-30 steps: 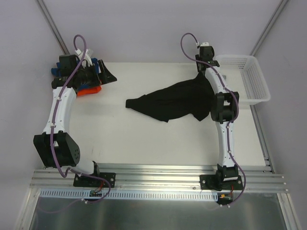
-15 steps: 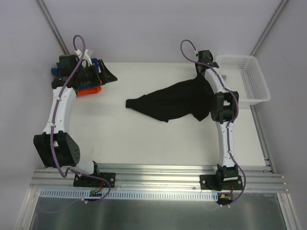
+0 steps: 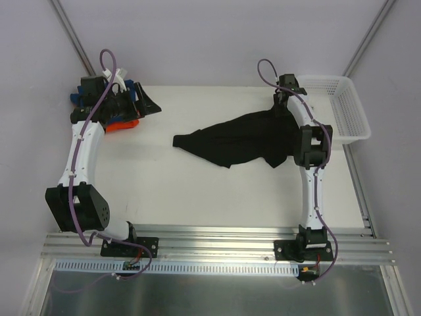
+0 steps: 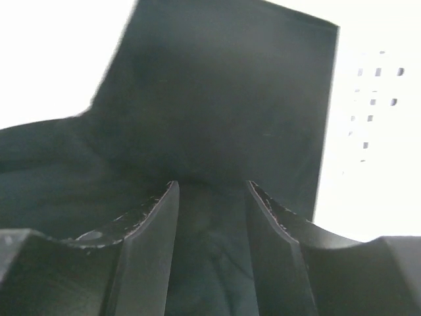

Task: Fold and stack the t-shirts
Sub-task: Move the tshirt to the center of the board, then flatten the tshirt out

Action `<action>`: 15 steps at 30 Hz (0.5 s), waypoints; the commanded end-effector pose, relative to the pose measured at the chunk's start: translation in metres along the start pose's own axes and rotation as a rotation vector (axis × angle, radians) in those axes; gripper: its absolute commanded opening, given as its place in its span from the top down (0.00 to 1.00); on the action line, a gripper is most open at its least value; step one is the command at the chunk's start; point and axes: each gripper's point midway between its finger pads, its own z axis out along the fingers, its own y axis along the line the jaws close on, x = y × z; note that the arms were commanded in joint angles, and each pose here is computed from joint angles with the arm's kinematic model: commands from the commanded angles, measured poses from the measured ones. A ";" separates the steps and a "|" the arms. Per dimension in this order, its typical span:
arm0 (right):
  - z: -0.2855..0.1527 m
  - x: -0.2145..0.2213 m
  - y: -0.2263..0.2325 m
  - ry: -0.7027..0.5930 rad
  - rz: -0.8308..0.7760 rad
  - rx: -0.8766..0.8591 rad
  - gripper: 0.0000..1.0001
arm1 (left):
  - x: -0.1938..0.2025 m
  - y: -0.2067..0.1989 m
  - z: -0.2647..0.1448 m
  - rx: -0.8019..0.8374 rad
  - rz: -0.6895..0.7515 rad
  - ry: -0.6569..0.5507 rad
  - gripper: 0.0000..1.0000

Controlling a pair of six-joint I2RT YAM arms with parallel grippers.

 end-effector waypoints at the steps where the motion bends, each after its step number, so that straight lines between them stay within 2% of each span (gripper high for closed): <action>1: -0.020 -0.029 -0.030 -0.076 0.063 0.038 0.52 | -0.001 -0.017 -0.009 0.048 0.045 -0.022 0.01; 5: -0.008 -0.027 -0.043 -0.073 0.066 0.063 0.54 | 0.000 -0.014 -0.007 0.042 0.042 -0.017 0.01; 6: -0.006 -0.025 -0.044 -0.066 0.065 0.062 0.60 | -0.001 -0.014 -0.006 0.043 0.047 -0.016 0.01; 9: -0.002 -0.016 -0.037 -0.039 0.064 0.027 0.70 | -0.004 -0.016 -0.003 0.043 0.061 -0.016 0.01; 15: -0.002 -0.013 -0.025 -0.025 0.070 -0.030 0.65 | -0.003 -0.009 0.008 0.027 0.052 0.002 0.01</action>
